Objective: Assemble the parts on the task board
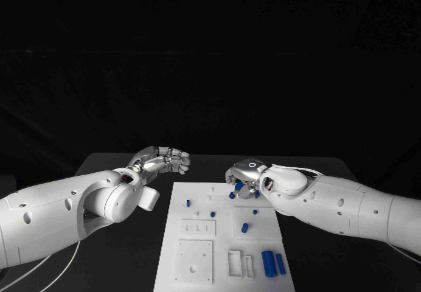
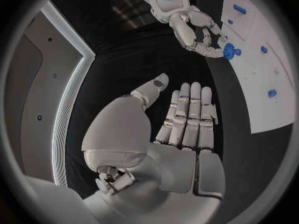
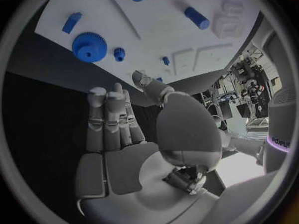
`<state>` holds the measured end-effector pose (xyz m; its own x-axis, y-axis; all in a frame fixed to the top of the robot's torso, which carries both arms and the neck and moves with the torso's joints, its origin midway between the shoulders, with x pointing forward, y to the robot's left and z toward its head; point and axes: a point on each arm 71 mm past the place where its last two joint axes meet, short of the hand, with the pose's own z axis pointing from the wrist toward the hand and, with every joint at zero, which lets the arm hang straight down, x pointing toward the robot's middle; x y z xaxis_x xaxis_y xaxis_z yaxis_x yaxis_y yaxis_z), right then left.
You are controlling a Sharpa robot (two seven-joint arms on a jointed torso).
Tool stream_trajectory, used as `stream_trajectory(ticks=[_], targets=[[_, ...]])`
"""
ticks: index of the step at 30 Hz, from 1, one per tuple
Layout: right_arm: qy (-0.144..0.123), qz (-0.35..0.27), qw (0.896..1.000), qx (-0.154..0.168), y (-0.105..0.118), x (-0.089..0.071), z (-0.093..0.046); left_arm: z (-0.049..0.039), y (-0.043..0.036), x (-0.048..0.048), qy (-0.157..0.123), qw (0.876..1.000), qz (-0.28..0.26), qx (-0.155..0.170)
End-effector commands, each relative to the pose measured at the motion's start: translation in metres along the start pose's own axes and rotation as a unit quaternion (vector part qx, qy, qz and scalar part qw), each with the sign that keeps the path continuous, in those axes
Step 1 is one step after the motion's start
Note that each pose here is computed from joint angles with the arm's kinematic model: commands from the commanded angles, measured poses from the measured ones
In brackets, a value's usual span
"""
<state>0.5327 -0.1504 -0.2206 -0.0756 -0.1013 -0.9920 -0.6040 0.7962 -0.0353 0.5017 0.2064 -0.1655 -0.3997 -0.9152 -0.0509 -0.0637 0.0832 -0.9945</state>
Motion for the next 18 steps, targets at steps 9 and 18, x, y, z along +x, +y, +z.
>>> stream_trajectory(ticks=[9,18], targets=[[0.01,-0.024,1.0,0.013,-0.005,0.008,0.005,-0.0007,-0.0025,0.0051,0.016,1.0,-0.002,0.005],[0.024,-0.024,0.999,0.016,-0.005,0.013,0.005,0.0027,-0.0024,0.0061,0.018,1.0,-0.002,0.005]])
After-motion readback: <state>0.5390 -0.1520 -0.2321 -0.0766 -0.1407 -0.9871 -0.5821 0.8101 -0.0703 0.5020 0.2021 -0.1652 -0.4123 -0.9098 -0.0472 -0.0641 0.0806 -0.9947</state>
